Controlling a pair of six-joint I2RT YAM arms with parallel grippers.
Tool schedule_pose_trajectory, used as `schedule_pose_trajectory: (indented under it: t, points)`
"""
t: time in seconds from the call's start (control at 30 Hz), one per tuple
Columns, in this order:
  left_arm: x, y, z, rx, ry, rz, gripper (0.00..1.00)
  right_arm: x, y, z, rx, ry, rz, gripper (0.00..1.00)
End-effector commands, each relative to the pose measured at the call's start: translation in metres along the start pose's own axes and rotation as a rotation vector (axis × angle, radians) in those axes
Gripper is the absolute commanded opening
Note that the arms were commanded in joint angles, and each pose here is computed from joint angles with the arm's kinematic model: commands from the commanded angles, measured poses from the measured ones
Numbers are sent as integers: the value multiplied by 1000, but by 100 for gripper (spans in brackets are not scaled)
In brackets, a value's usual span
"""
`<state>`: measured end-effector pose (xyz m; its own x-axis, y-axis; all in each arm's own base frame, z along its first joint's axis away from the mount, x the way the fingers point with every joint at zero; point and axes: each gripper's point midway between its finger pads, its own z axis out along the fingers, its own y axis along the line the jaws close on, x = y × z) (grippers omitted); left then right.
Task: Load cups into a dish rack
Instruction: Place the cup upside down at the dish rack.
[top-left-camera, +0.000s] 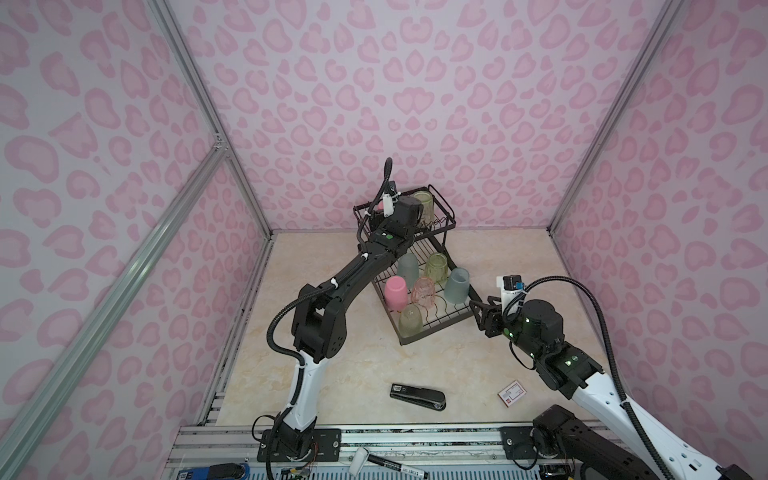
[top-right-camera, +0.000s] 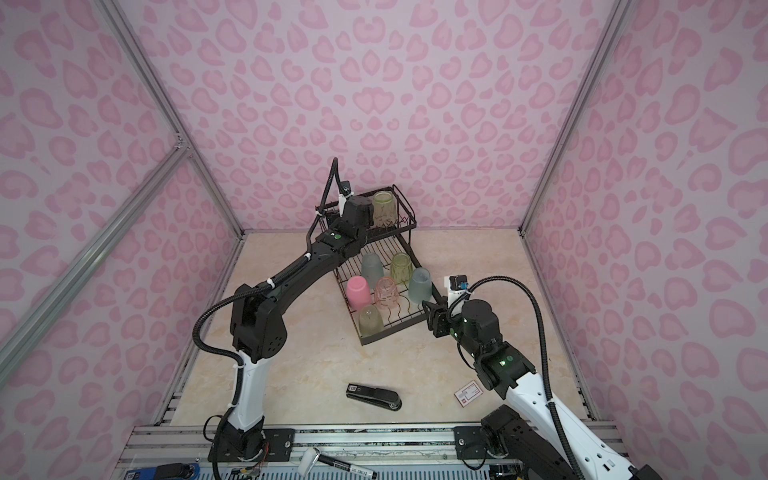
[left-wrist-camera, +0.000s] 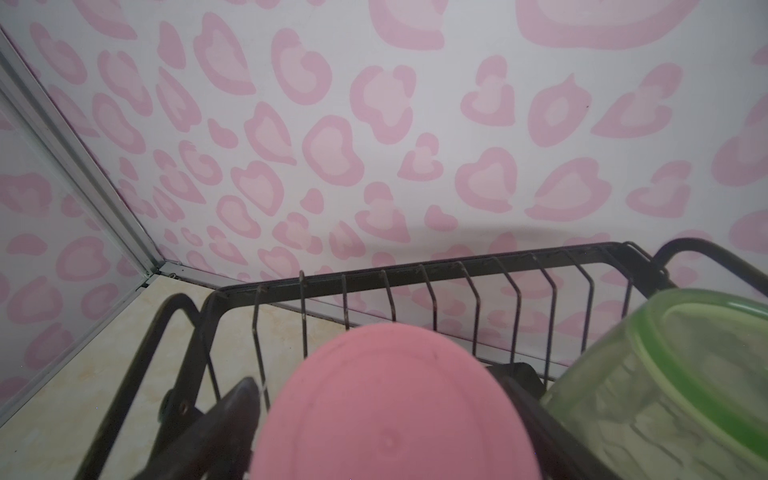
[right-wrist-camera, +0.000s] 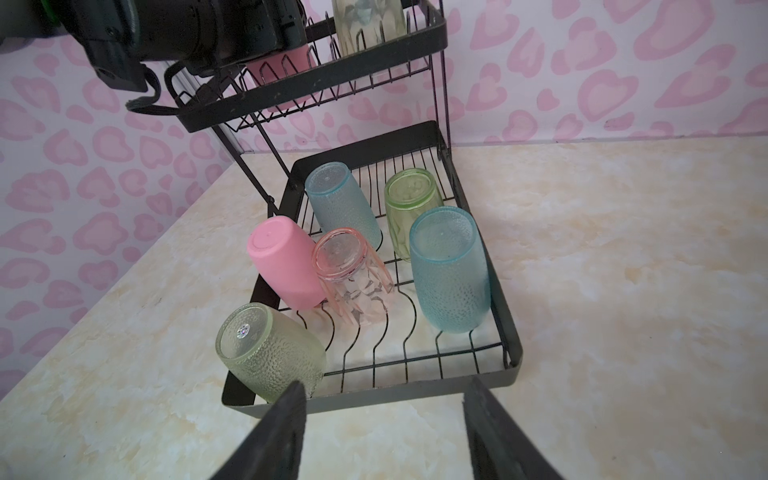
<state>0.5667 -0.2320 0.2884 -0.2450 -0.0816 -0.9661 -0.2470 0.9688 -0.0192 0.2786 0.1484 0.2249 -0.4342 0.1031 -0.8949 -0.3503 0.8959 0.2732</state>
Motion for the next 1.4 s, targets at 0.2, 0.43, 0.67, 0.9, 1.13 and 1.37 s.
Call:
schedule_pose_trajectory:
  t: [0.2,0.43,0.67,0.9,1.13,1.37]
  points:
    - [-43,10,-25,17,-51,18,97,-9,1,0,-9,-36,2,65]
    - [-67,12,-41,85,-69,21,97,-14,-3,-2,7,-56,4,76]
    - [-94,31,-61,159,-82,-26,97,-31,-8,-9,38,-100,-4,87]
    - [-114,63,-94,216,-116,-59,97,-49,-24,-19,119,-164,-21,95]
    - [-103,110,-120,251,-114,-92,97,-67,-58,-26,245,-214,1,98]
    - [-61,164,-135,216,-61,-89,97,-74,-117,-41,425,-257,73,98]
